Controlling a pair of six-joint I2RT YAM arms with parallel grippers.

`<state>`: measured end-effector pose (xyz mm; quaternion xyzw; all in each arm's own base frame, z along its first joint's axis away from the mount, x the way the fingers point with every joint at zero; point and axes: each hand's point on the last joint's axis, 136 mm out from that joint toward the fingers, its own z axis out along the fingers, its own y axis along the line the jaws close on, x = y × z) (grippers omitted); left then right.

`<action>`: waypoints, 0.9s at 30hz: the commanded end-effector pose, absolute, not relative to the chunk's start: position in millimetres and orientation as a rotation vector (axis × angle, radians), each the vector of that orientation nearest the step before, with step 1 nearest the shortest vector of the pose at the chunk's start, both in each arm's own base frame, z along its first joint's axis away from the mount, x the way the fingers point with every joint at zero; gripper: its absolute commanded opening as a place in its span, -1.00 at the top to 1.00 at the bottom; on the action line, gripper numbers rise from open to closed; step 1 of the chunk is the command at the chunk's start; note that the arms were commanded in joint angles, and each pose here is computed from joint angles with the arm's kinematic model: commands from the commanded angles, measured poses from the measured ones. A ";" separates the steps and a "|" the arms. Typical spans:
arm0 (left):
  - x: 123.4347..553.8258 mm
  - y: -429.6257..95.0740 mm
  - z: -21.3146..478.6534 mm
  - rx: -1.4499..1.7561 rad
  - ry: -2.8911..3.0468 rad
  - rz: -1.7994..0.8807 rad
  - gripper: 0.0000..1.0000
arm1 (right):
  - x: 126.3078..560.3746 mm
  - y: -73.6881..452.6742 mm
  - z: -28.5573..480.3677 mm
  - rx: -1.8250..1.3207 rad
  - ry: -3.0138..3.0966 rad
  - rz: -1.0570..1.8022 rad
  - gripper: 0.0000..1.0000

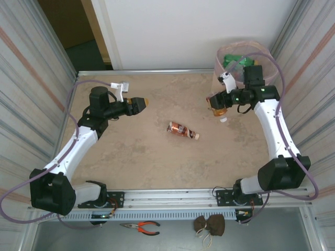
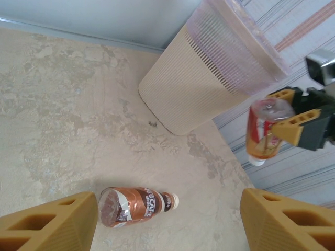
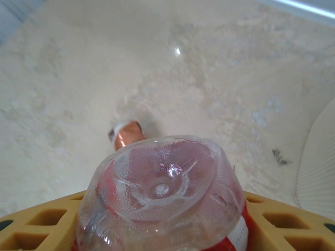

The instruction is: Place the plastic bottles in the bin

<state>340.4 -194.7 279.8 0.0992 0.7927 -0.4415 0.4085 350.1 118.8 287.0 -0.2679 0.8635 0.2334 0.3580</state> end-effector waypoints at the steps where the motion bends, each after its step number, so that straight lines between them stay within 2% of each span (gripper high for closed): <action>1: 343.0 -195.4 293.7 0.282 1.956 -1.119 -0.44 | 348.1 113.4 344.3 -0.557 2.110 0.706 -0.13; 9: 343.3 -196.0 294.1 0.285 1.950 -1.124 -0.44 | 380.3 55.3 432.8 -0.283 1.902 0.669 -0.06; 16: 345.6 -195.3 292.2 0.284 1.951 -1.119 -0.44 | 421.2 -13.3 469.6 -0.108 1.813 0.529 -0.03; 22: 350.7 -195.4 293.1 0.289 1.953 -1.121 -0.44 | 461.7 -67.0 452.9 -0.079 1.859 0.232 -0.03; 27: 357.1 -194.4 289.4 0.286 1.963 -1.118 -0.44 | 491.0 -92.3 429.1 -0.141 1.897 0.056 -0.02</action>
